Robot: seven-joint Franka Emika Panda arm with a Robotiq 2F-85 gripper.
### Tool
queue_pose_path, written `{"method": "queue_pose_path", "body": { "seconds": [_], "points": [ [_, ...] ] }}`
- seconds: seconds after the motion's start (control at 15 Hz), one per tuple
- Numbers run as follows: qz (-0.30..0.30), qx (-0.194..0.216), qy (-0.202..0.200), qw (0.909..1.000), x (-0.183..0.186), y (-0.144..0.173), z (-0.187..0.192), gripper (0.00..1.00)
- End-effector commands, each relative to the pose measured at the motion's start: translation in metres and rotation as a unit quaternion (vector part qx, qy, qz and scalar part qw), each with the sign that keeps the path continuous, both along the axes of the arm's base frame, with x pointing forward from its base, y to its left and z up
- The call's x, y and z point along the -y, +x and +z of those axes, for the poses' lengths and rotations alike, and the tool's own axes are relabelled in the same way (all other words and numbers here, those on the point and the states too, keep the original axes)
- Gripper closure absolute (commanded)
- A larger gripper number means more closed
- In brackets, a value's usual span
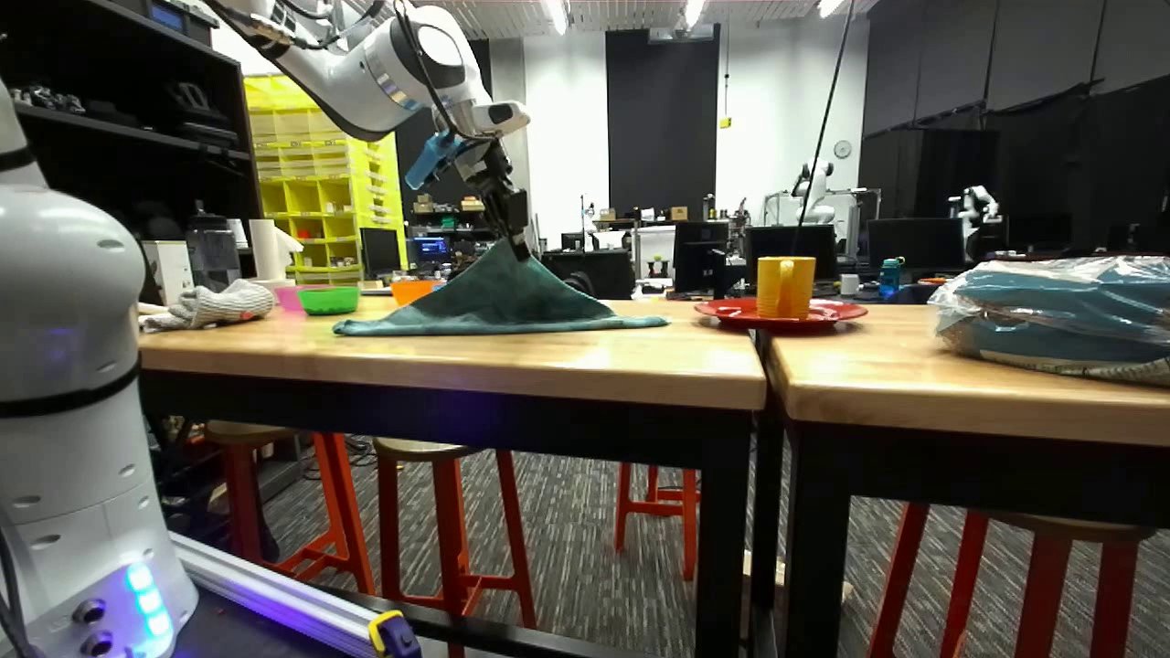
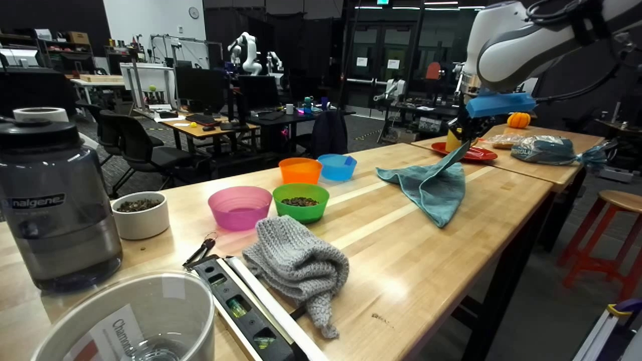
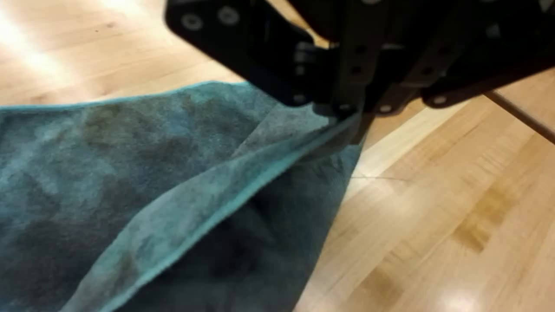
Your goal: Unfold the blue cloth
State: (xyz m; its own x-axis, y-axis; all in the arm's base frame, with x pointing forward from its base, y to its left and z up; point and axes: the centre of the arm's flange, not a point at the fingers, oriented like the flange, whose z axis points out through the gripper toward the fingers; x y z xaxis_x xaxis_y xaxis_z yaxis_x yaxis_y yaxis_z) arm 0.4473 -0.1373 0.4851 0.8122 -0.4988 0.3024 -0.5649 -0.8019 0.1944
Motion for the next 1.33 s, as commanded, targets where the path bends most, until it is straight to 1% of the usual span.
{"method": "queue_pose_path", "body": {
  "seconds": [0.0, 0.2, 0.53, 1.0, 1.27],
  "points": [
    [-0.005, 0.0, 0.021, 0.9998, 0.007, -0.051, 0.012, 1.0],
    [-0.009, -0.003, 0.039, 0.9992, 0.014, -0.074, 0.015, 1.0],
    [-0.015, -0.011, 0.049, 0.9986, 0.026, -0.103, 0.022, 1.0],
    [-0.016, -0.026, 0.048, 0.9984, 0.037, -0.132, 0.029, 1.0],
    [-0.027, -0.03, 0.047, 0.9981, 0.045, -0.147, 0.034, 1.0]
  ]
}}
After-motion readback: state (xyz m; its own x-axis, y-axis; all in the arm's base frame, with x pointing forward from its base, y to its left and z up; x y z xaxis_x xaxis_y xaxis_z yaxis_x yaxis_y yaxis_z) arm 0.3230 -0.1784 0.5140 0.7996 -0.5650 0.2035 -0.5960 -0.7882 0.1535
